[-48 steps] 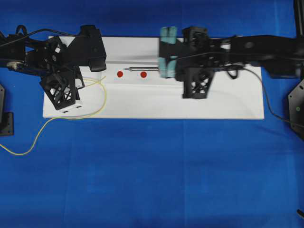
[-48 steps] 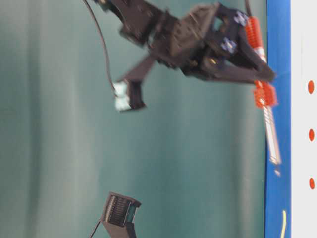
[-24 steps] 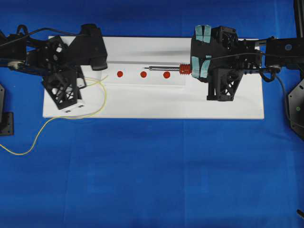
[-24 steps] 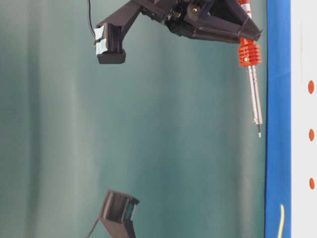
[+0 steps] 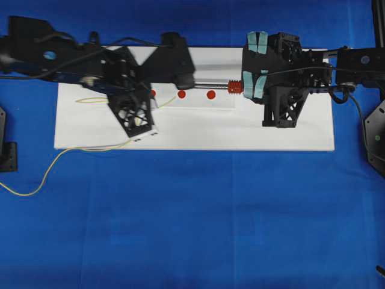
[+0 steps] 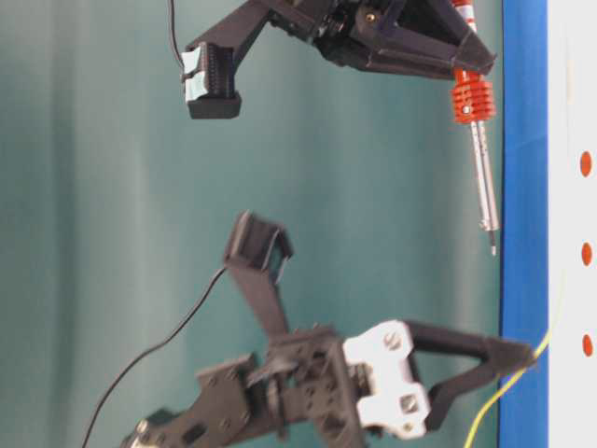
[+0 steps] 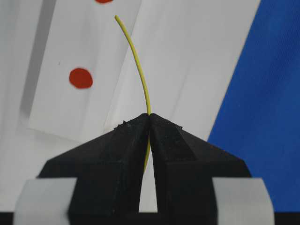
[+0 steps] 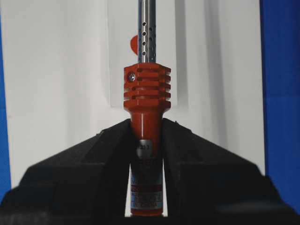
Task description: Touch the tip of the soldering iron to the tip of the solder at the mark.
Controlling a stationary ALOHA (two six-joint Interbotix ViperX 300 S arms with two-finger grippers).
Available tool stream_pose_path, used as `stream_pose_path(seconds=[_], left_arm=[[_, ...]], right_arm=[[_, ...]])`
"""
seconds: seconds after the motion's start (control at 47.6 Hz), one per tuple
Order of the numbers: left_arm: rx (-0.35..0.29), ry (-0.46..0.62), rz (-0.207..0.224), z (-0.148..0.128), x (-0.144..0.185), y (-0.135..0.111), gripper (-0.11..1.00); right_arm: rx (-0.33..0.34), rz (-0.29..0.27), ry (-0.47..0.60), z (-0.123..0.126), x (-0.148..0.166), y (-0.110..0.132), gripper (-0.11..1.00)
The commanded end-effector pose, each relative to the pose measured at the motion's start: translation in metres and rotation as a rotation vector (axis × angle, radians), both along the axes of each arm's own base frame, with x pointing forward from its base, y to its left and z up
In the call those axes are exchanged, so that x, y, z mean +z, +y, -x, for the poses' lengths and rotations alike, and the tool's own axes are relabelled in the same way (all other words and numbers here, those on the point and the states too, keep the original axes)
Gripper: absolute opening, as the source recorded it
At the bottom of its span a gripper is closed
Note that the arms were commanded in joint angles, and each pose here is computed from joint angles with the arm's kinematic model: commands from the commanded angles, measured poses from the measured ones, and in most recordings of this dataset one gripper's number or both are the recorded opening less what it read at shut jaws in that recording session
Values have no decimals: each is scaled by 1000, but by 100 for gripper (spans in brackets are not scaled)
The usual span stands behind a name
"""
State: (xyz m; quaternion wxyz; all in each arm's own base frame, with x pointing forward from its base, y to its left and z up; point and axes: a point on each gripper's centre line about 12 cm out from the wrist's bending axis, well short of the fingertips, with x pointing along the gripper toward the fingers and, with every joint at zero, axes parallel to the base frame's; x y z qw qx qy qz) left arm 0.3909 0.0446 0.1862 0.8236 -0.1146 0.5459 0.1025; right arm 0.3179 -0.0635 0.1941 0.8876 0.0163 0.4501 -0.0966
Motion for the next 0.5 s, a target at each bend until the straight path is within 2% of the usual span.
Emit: stream_pose_path(seconds=[0.0,0.231,0.483], left_arm=[[2,-39,-7,-11,13,2,1],[28,-15,-6,-14,2,13,1],[28,-2,-5,-15,-5,14,1]], right_arm=[[3,11,-35,-1,10,-1,6],[0,7,-24,2,6,0,6],[1,5,-24,2,2,0,6]])
